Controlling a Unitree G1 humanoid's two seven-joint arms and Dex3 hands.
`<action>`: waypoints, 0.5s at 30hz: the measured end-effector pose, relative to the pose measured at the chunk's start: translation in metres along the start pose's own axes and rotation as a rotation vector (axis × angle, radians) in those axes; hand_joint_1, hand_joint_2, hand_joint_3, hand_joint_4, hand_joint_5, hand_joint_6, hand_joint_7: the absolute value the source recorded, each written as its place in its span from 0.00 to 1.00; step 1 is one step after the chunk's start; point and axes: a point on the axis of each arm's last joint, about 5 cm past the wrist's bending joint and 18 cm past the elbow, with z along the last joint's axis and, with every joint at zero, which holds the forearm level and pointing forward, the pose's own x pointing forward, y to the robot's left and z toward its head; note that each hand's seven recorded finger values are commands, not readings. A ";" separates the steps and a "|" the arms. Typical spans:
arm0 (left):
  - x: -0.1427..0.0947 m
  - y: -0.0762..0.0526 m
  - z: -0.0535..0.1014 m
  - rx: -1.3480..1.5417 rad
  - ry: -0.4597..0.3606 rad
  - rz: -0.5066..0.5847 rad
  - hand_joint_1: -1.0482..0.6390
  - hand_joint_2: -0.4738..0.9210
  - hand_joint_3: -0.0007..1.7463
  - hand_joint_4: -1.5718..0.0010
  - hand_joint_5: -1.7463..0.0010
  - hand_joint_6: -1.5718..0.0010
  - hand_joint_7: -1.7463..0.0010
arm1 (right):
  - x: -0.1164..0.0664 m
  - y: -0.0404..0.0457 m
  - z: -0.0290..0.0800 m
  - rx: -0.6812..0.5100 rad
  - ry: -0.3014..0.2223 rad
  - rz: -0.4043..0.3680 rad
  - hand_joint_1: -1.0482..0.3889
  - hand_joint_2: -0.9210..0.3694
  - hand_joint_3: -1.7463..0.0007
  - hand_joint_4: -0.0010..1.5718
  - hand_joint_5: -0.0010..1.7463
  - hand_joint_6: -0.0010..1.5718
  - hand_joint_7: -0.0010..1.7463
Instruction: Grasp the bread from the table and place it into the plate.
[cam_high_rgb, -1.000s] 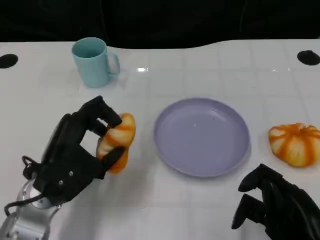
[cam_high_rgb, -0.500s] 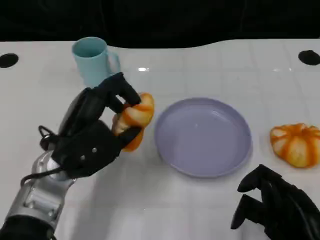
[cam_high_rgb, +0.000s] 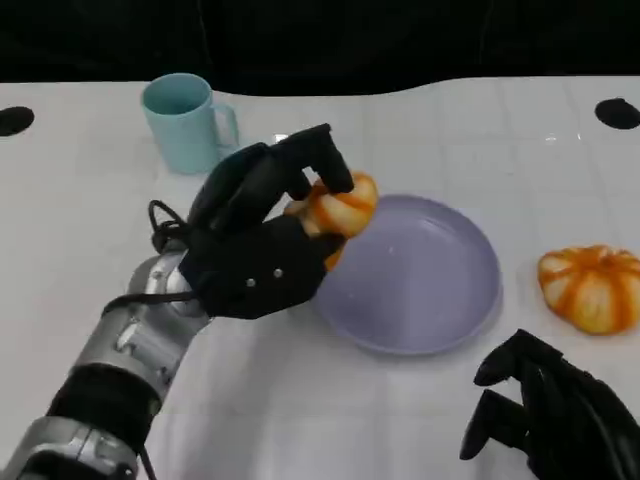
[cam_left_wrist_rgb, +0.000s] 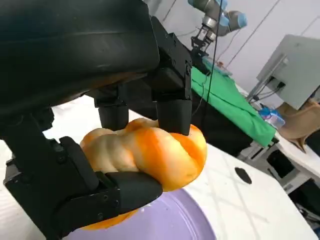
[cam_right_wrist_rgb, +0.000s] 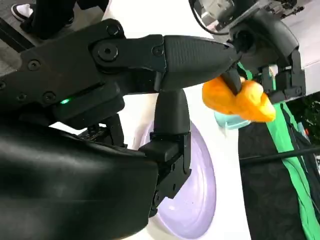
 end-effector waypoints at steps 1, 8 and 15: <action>0.002 -0.001 0.001 0.005 -0.002 -0.009 0.55 0.58 0.84 0.41 0.00 0.52 0.00 | 0.000 0.0002 0.000 0.001 0.000 0.001 0.37 0.00 0.72 0.40 1.00 0.25 1.00; 0.015 -0.014 0.010 0.112 -0.039 -0.065 0.52 0.59 0.82 0.40 0.00 0.52 0.00 | 0.000 0.0007 -0.001 0.003 0.000 0.001 0.37 0.00 0.71 0.40 1.00 0.25 0.99; 0.024 -0.030 0.016 0.175 -0.037 -0.124 0.52 0.62 0.78 0.42 0.00 0.54 0.00 | 0.000 0.0007 -0.001 0.002 -0.003 0.002 0.37 0.00 0.71 0.40 1.00 0.25 0.99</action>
